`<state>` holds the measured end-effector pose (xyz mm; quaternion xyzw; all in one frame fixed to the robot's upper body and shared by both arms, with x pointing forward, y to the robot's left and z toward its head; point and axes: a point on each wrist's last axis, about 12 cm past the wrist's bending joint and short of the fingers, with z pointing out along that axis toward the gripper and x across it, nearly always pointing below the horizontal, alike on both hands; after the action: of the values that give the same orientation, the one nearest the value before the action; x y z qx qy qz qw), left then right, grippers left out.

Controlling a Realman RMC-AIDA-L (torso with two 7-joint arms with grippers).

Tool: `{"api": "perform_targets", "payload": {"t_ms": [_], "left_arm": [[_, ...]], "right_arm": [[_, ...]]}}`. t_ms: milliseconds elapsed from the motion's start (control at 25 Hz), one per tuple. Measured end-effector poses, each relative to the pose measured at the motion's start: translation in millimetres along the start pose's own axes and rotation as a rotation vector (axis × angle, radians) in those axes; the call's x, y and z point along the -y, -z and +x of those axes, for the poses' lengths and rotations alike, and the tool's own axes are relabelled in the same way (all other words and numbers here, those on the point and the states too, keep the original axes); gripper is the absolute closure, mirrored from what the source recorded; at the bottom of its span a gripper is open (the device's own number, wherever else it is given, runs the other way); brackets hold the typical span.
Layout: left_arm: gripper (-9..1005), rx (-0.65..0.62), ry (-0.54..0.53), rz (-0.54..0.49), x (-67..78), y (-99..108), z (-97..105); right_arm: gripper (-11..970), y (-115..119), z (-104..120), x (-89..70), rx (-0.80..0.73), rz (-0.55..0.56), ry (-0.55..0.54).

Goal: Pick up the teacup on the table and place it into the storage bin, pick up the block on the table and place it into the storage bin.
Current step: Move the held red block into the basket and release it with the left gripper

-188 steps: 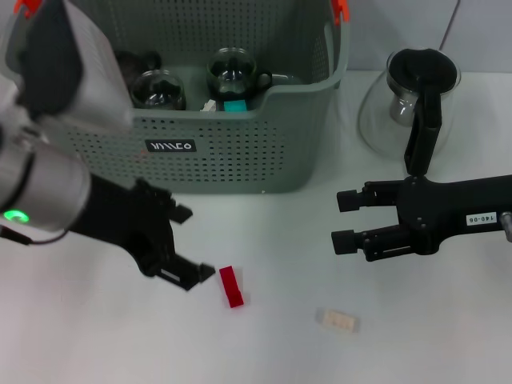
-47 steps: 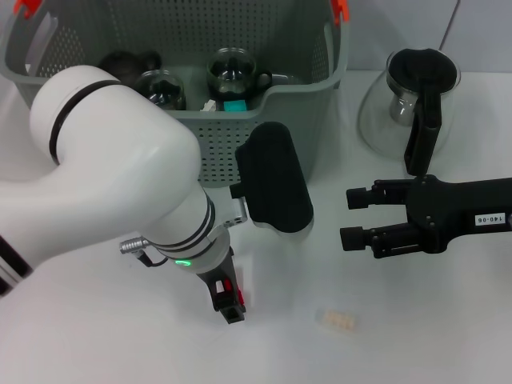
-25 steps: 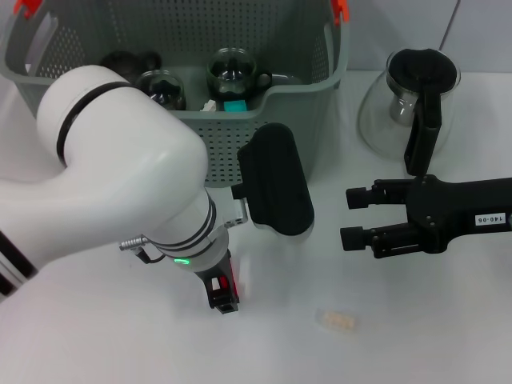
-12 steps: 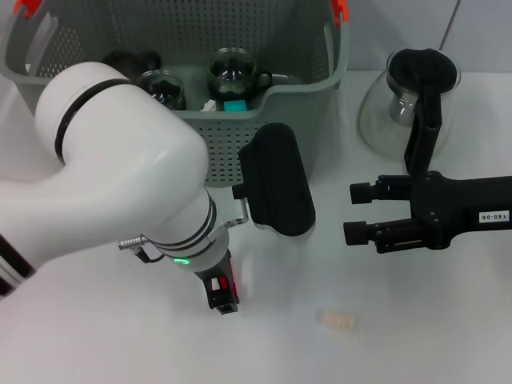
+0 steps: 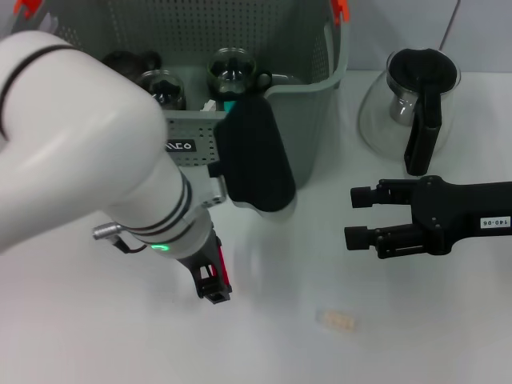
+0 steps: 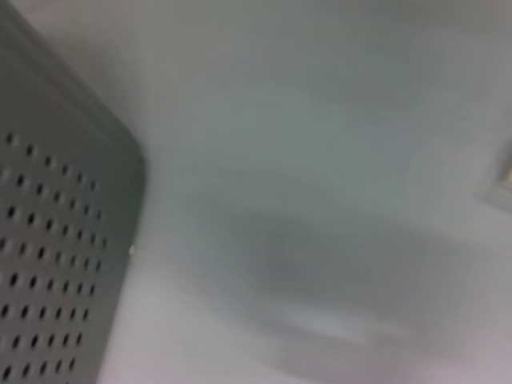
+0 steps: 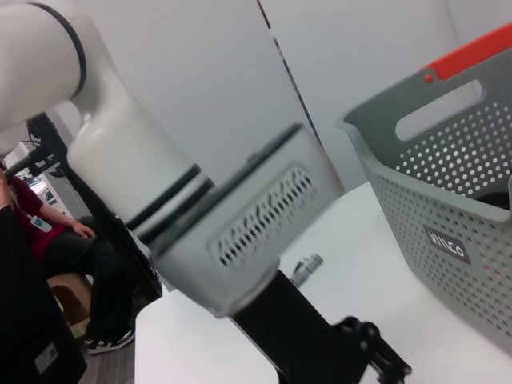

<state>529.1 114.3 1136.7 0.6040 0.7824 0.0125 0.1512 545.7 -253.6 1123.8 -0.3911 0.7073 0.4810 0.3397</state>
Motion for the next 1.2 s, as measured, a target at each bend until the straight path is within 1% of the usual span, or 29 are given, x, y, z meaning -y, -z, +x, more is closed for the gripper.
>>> {"api": "perform_targets", "payload": {"t_ms": [80, 240, 400, 520, 760, 960, 1120, 1200], "left_arm": [[354, 0.006, 0.015, 0.001, -1.3, 6.7, 3.6], [354, 0.044, 0.053, -0.012, -7.5, 27.3, 11.0], [354, 0.108, 0.092, -0.05, -14.3, 53.6, 17.1], [354, 0.167, 0.121, -0.057, -18.4, 74.1, 22.5], [353, 0.265, 0.176, -0.142, -31.7, 109.6, 32.3], [353, 0.357, 0.199, -0.158, -45.3, 128.0, 32.5], [353, 0.414, 0.221, -0.19, -58.8, 138.8, 31.8], [353, 0.44, 0.233, -0.217, -68.6, 144.0, 31.0]], "right_arm": [[63, 0.3, 0.6, -0.2, 0.001, 0.0, 0.001], [62, 0.3, 1.1, -0.5, 0.001, -0.001, 0.002], [63, -0.6, 2.3, -1.3, -0.002, -0.006, 0.001], [63, -0.1, 3.5, -2.3, -0.002, -0.011, 0.004], [63, 0.6, 5.5, -3.9, -0.005, -0.02, 0.002], [63, 0.6, 5.7, -4.8, -0.006, -0.028, 0.002], [62, -0.1, 5.6, -5.1, -0.01, -0.032, 0.003], [62, -0.5, 4.9, -5.0, -0.011, -0.034, 0.005]]}}
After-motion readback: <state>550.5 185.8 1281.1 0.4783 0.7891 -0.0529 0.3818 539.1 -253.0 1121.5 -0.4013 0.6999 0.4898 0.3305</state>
